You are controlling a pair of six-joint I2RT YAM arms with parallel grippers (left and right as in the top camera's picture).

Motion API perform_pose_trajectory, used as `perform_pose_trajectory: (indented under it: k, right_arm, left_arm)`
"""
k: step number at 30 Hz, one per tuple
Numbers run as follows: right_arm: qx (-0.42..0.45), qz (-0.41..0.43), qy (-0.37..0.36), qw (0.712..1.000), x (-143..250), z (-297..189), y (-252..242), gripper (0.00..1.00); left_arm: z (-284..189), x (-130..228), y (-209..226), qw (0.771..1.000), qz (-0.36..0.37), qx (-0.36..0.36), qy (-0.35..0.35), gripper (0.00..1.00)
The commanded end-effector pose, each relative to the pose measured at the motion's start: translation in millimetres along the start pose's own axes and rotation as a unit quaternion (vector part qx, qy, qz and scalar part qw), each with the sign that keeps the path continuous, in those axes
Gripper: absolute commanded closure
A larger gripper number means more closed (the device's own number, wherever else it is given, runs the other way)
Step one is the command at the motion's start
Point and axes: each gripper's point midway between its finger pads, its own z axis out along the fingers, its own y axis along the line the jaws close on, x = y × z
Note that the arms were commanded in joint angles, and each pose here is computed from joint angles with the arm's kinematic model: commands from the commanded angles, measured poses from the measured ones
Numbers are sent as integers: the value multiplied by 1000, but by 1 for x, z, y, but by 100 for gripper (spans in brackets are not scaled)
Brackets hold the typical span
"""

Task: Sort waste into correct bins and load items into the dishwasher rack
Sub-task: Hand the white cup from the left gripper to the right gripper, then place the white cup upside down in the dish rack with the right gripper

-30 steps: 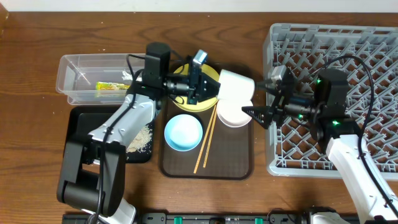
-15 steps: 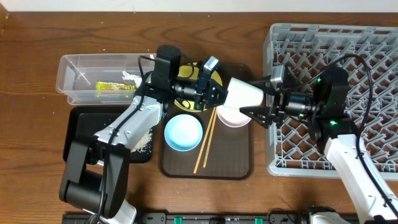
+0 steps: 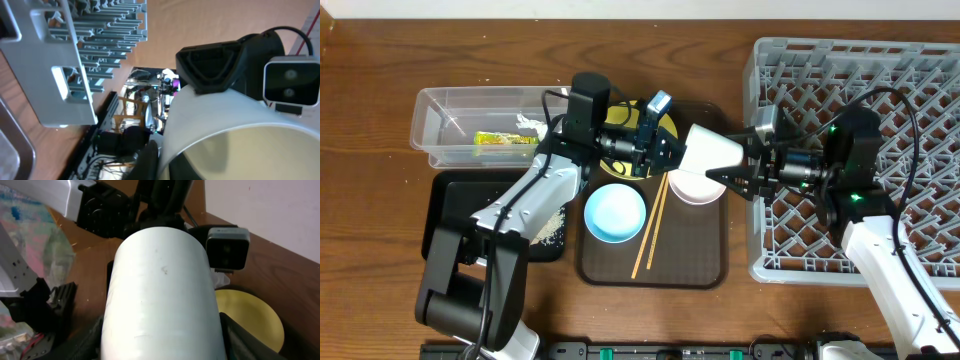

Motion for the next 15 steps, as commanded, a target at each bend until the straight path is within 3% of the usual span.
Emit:
perform_pose_trajectory:
  k: [1,5,9,15]
  right_arm:
    - [-10,5,-2,1000,-5,1,4,52]
    - [52,58,6,997,-1,0,-18,61]
    - [108,71,7,992,0,-8,-37,65]
    - [237,86,21,967,3,-36,-70,66]
  left_arm:
    - [0,-1,-6,999,45,2,2,75]
    - [0,-14,5,995,91,-26,-37,64]
    - [-6,-33,32,984,112,-96,-98,62]
    - [-39,-49,89,943,115,-263,-171,61]
